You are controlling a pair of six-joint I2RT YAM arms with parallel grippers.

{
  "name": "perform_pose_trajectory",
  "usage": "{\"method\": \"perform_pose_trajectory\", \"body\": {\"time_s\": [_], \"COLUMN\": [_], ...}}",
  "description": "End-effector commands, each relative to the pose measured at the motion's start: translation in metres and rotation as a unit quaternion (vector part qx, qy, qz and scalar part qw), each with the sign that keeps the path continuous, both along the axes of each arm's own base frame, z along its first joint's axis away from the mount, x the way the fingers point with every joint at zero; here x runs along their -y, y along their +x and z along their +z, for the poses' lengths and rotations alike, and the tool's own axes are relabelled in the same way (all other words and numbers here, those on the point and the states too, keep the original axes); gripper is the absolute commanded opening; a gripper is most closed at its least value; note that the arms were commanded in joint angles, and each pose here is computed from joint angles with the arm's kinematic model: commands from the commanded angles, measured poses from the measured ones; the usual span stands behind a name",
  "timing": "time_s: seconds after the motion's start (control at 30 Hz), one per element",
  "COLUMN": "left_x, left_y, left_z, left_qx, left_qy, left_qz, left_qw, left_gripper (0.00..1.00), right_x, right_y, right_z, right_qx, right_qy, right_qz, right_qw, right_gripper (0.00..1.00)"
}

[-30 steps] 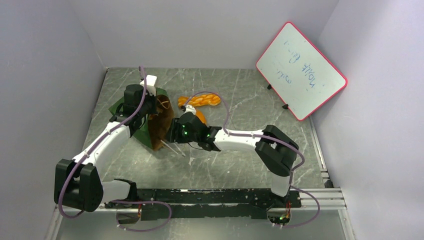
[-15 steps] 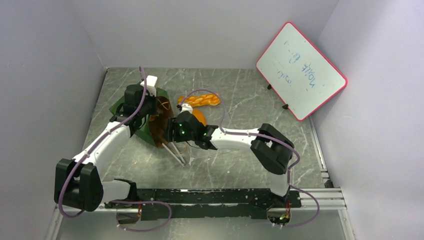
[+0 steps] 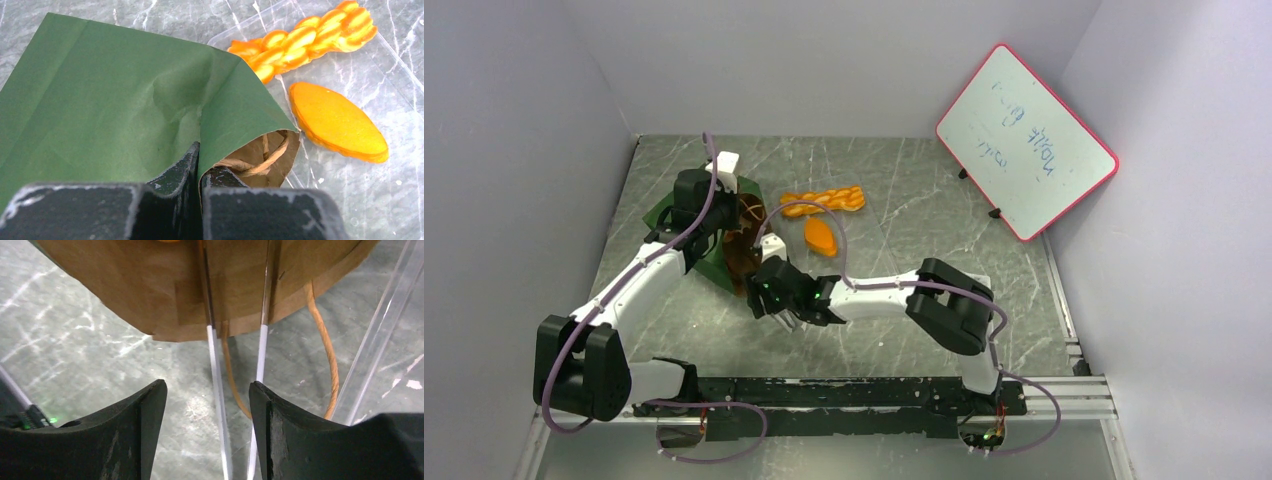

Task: Take the fake bread out of the paper bag
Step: Adjust the clamp on the paper bag.

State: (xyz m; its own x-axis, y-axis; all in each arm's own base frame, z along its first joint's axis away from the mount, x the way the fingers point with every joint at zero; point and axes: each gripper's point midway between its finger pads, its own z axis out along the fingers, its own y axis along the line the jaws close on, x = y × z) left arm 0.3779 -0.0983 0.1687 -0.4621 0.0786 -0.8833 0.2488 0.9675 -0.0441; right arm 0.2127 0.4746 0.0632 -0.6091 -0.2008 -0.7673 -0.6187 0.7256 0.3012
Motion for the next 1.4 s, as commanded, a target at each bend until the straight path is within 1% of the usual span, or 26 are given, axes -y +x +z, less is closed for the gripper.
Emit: {"method": "perform_pose_trajectory", "body": {"time_s": [0.0, 0.27, 0.47, 0.6, 0.77, 0.93, 1.13, 1.23, 1.37], "left_x": [0.003, 0.004, 0.004, 0.003, 0.003, 0.003, 0.002, 0.002, 0.003], "left_y": [-0.002, -0.006, -0.008, -0.01, -0.009, -0.01, -0.012, -0.012, -0.012], "left_z": [0.0, -0.005, -0.007, -0.01, -0.011, -0.011, -0.013, -0.012, -0.011], "left_qx": [0.0, -0.008, -0.012, -0.016, -0.018, -0.019, -0.021, -0.02, -0.019], "left_qy": [-0.015, -0.018, -0.016, -0.016, -0.016, -0.017, -0.015, -0.016, -0.015], "left_qz": [-0.009, -0.01, -0.011, -0.009, -0.009, -0.008, -0.008, -0.008, -0.01], "left_qw": [1.0, 1.0, 1.0, 1.0, 1.0, 1.0, 1.0, 1.0, 1.0], "left_gripper": [0.07, 0.07, 0.07, 0.07, 0.07, 0.07, 0.07, 0.07, 0.07], "right_x": [0.009, 0.015, 0.021, 0.027, 0.031, 0.033, 0.036, 0.039, 0.043], "right_y": [0.004, 0.005, 0.007, 0.01, 0.01, 0.008, 0.008, 0.012, 0.017], "right_z": [-0.018, -0.038, -0.043, -0.045, -0.035, -0.044, -0.034, -0.032, -0.03], "right_qx": [0.043, 0.052, 0.061, 0.079, 0.093, 0.085, 0.09, 0.083, 0.068], "right_qy": [-0.048, -0.071, -0.076, -0.086, -0.08, -0.083, -0.059, -0.052, -0.032], "right_qz": [-0.007, -0.006, -0.016, -0.026, -0.031, -0.03, -0.037, -0.046, -0.061], "right_qw": [0.998, 0.996, 0.995, 0.993, 0.992, 0.992, 0.993, 0.994, 0.995], "right_gripper": [0.66, 0.66, 0.66, 0.66, 0.66, 0.65, 0.65, 0.62, 0.52]}}
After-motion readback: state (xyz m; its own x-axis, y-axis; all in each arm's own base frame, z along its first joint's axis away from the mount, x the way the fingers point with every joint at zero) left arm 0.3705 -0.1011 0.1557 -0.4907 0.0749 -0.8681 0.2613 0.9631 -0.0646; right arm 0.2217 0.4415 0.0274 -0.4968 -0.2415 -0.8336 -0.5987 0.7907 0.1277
